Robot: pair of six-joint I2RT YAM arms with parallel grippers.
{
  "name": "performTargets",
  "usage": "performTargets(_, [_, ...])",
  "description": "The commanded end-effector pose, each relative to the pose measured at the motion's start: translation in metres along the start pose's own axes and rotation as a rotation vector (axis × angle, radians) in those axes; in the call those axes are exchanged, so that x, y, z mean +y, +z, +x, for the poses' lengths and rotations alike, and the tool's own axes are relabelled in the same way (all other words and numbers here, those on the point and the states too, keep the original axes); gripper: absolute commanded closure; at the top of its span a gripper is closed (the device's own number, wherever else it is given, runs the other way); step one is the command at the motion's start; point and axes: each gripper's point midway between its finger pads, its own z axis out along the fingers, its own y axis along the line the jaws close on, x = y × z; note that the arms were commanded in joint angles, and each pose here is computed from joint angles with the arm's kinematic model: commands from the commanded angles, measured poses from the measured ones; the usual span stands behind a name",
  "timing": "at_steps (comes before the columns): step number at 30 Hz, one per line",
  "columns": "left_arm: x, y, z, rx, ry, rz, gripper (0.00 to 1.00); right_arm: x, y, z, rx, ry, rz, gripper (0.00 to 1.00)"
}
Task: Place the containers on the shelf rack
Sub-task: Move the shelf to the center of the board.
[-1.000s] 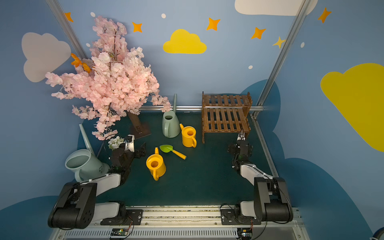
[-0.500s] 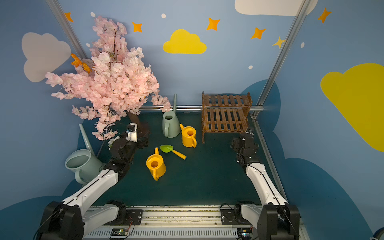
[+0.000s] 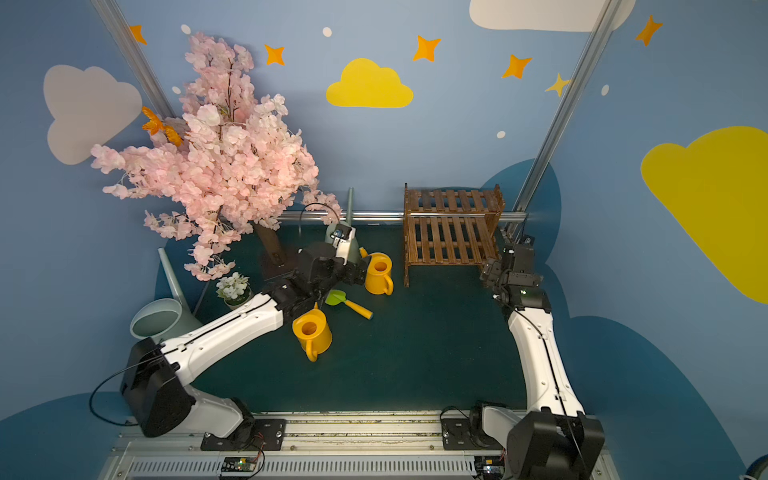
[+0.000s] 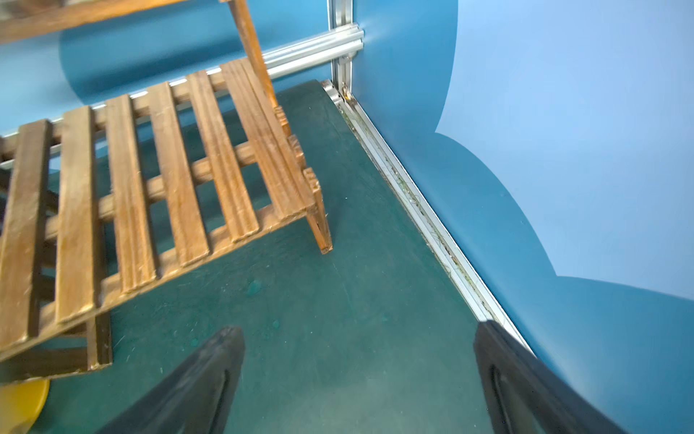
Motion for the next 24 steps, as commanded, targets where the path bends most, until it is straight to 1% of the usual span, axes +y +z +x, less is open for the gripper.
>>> performTargets(1, [-0.036,0.021,0.015,0.182,-0.096,0.059,0.02,0.007,0.008,0.015,0.203,-0.048,-0.063,0.12])
performTargets(2, [-0.044,0.033,0.026,0.248,-0.106,0.063,0.02,0.009,0.012,0.015,0.245,-0.053,-0.067,0.15])
performTargets(3, [-0.052,0.040,0.026,0.288,-0.118,0.065,0.02,0.011,0.014,0.015,0.279,-0.062,-0.074,0.16])
performTargets(5, [-0.065,0.053,0.024,0.344,-0.139,0.056,0.02,0.013,0.020,0.011,0.314,-0.075,-0.076,0.17])
performTargets(6, [-0.070,0.061,0.031,0.383,-0.132,0.049,0.03,0.015,0.024,0.009,0.323,-0.082,-0.075,0.18])
performTargets(8, [-0.076,0.074,0.027,0.407,-0.136,0.022,0.04,0.015,0.033,0.005,0.332,-0.089,-0.077,0.19])
performTargets(9, [-0.078,0.078,0.024,0.412,-0.136,0.013,0.04,0.016,0.038,0.005,0.340,-0.089,-0.080,0.19])
performTargets(12, [-0.078,0.095,0.033,0.449,-0.130,-0.028,0.10,0.016,0.051,-0.002,0.346,-0.102,-0.076,0.21])
performTargets(15, [-0.077,0.108,0.032,0.438,-0.129,-0.056,0.15,0.014,0.067,-0.005,0.364,-0.116,-0.057,0.23])
performTargets(17, [-0.078,0.117,0.031,0.427,-0.138,-0.059,0.21,0.016,0.076,-0.004,0.396,-0.124,-0.061,0.29])
performTargets(20, [-0.079,0.130,0.035,0.430,-0.153,-0.063,0.33,0.025,0.087,-0.001,0.463,-0.141,-0.094,0.30])
performTargets(24, [-0.068,0.144,0.044,0.443,-0.206,-0.088,0.40,0.030,0.105,0.003,0.502,-0.145,-0.100,0.32])
